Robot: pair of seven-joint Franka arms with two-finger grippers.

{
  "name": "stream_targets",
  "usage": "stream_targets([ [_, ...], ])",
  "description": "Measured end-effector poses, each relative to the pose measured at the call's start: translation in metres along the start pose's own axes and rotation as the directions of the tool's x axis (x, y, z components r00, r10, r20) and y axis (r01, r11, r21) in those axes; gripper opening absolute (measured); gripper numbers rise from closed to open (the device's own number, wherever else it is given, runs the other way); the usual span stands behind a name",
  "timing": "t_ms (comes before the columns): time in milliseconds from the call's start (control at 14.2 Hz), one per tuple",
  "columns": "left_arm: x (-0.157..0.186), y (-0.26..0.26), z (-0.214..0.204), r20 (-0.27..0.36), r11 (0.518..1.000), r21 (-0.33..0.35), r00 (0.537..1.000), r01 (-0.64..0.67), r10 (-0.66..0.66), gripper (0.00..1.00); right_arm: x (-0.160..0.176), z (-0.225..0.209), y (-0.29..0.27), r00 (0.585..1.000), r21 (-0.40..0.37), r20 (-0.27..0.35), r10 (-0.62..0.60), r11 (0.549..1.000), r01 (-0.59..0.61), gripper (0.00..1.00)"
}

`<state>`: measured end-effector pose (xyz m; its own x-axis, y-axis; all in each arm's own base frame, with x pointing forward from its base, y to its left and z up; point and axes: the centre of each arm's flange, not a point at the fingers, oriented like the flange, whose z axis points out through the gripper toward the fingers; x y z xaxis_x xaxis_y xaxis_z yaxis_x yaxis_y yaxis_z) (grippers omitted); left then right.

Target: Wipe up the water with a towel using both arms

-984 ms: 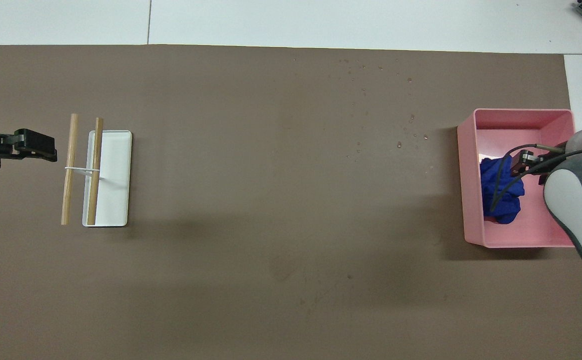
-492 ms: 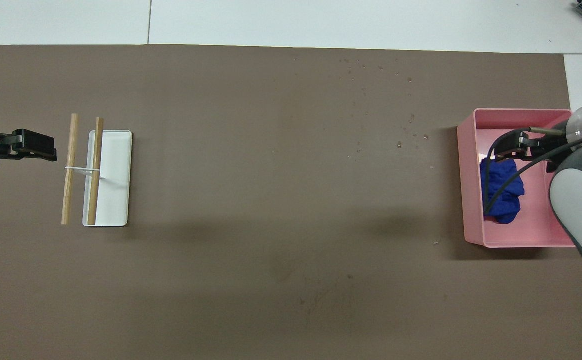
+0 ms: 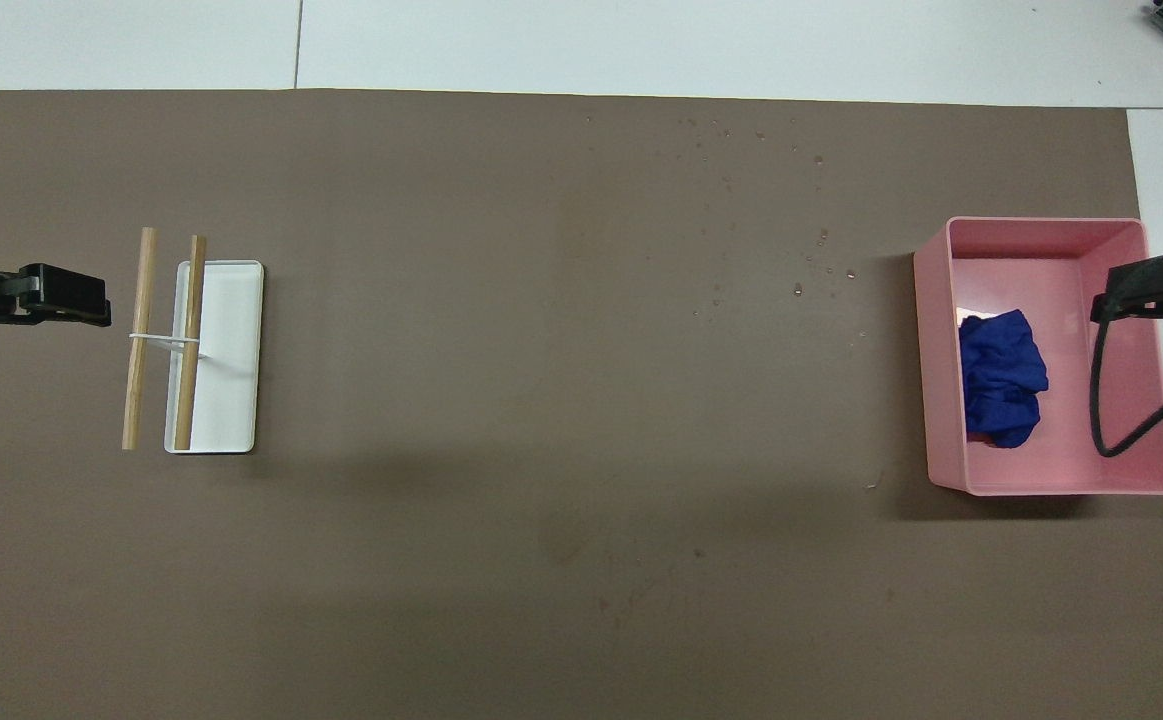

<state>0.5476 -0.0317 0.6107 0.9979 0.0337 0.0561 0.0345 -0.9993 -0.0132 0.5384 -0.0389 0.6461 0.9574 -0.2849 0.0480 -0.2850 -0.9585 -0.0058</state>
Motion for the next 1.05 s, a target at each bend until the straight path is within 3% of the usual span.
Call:
stream_targets([
  [352,-0.001,0.005,0.0,0.0,1.0,0.0,1.0,-0.009,0.009,1.0,-0.007,0.001,-0.014,0.995,0.011,0.04,-0.088,0.996,0.087,1.0],
  [1055,-0.002,0.007,0.0,0.003,1.0,0.0,1.0,-0.012,0.012,1.0,0.001,0.017,-0.023,0.992,-0.009,0.067,-0.105,0.994,0.106,1.0],
])
